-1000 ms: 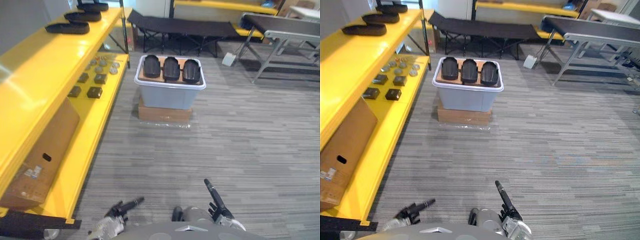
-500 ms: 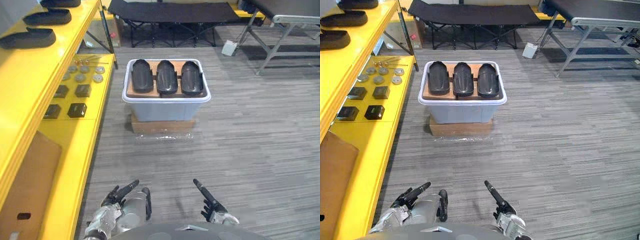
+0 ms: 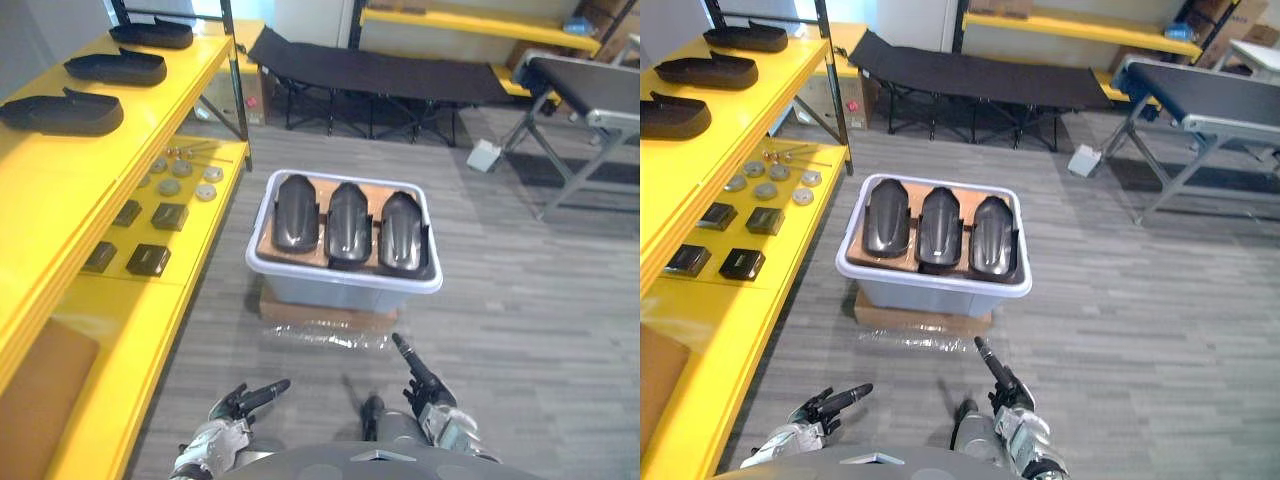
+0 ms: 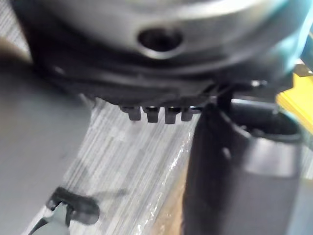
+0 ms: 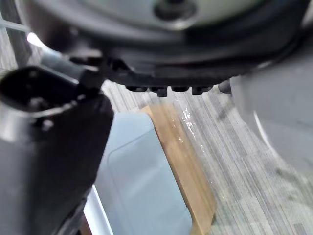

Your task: Walk over and take three plastic housings, then place them on the shelf

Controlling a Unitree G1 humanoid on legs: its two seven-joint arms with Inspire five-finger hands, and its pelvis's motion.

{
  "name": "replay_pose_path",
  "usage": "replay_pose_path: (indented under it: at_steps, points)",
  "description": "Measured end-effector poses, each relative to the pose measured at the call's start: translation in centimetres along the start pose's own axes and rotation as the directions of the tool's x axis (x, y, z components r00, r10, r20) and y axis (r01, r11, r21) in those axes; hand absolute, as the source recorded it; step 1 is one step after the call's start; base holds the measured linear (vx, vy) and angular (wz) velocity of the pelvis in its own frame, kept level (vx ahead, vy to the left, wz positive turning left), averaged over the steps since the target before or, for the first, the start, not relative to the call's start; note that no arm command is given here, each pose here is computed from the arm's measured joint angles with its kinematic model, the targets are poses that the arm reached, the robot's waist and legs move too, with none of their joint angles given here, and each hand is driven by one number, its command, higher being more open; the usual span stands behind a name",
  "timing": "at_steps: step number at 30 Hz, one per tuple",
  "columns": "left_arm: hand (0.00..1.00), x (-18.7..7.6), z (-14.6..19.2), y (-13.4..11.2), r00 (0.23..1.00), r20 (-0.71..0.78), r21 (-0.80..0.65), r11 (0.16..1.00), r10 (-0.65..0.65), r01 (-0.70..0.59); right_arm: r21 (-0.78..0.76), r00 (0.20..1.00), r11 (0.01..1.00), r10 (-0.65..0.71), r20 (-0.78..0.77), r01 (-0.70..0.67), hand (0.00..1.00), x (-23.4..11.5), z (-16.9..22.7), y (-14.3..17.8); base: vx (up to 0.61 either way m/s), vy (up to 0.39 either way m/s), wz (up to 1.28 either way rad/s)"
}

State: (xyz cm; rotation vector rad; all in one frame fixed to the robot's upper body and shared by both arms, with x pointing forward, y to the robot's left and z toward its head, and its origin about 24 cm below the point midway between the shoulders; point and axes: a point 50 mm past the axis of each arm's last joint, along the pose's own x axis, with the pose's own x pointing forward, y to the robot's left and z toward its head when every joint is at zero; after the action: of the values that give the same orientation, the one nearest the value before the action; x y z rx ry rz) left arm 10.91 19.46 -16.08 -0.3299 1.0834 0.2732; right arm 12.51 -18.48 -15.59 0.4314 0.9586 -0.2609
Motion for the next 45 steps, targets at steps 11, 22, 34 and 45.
replay_pose_path:
  at_steps: [11,22,34,45]
  points:
    - [1.00,0.4,0.4,-1.7,1.000,0.009,0.000,1.000,0.003,-0.003,-0.136,0.992,0.987,-0.093,-0.086,0.081,1.00,-0.8,-1.1,-3.1,0.21,-0.199,0.09]
    - [1.00,0.5,1.3,-0.3,0.997,-0.002,-0.010,0.997,0.077,-0.077,-0.281,0.996,0.960,0.021,0.082,0.003,1.00,-1.0,-0.2,-1.2,0.15,0.094,0.00]
    - [1.00,-0.5,-1.0,2.6,0.987,-0.034,-0.037,0.986,0.159,-0.160,-0.466,0.858,0.851,0.412,0.306,-0.242,1.00,-6.4,2.2,5.8,0.06,0.016,-0.13]
    - [1.00,-1.3,-1.5,4.7,0.982,-0.007,-0.017,0.982,0.187,-0.187,-0.416,0.600,0.851,0.523,0.606,-0.321,1.00,-13.3,10.4,8.2,-0.02,-0.004,-0.11]
